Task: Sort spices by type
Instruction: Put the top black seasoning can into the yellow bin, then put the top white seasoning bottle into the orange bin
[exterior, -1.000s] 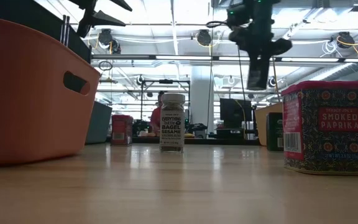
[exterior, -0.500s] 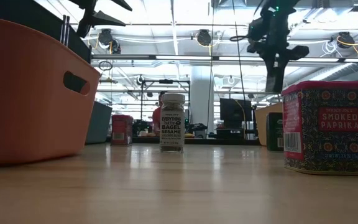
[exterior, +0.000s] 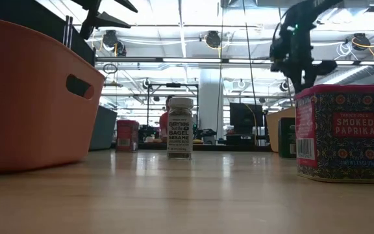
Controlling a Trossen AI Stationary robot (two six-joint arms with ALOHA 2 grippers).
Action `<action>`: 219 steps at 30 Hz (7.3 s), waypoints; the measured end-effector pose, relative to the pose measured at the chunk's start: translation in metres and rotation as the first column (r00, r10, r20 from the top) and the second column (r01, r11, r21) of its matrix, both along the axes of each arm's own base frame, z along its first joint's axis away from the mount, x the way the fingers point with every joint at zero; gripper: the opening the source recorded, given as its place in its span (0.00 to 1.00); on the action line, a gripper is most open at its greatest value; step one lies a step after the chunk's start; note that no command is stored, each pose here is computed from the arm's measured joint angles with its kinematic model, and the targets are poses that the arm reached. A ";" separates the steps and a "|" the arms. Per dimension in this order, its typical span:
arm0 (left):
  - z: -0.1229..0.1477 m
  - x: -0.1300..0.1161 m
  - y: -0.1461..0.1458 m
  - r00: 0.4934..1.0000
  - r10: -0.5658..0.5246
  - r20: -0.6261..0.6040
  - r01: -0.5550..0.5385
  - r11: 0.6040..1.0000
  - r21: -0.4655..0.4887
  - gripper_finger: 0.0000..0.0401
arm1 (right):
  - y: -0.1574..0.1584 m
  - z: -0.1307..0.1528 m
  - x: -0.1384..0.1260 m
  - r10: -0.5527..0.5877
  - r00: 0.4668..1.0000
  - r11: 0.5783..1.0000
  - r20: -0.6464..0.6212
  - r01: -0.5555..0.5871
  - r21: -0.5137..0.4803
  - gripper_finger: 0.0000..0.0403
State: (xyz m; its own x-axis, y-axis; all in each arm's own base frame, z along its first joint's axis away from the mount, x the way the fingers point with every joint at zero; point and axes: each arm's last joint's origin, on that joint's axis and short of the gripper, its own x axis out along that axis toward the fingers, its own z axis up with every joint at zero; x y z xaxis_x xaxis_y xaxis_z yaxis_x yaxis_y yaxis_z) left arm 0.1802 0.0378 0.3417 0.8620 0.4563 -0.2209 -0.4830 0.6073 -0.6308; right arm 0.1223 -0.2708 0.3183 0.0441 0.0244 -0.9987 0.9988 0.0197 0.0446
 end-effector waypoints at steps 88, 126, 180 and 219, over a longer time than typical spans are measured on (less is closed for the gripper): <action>0.000 0.000 0.000 1.000 0.023 0.011 -0.023 1.000 -0.021 0.49 | -0.006 -0.090 0.012 -0.044 0.995 0.987 -0.087 0.030 -0.159 0.41; -0.001 0.000 -0.001 1.000 -0.027 0.005 0.028 0.999 -0.024 0.49 | 0.077 -0.032 0.063 0.143 0.979 0.967 -0.146 -0.170 -0.188 0.00; 0.000 0.004 -0.007 0.989 -0.147 0.034 0.149 0.987 -0.067 0.49 | 0.112 0.020 0.044 0.246 0.960 0.811 0.134 -0.129 -0.571 0.00; -0.047 0.160 -0.020 0.520 -0.483 -0.704 0.718 0.694 0.054 0.66 | 0.161 0.052 0.051 0.406 0.871 0.727 0.276 -0.125 -0.675 0.00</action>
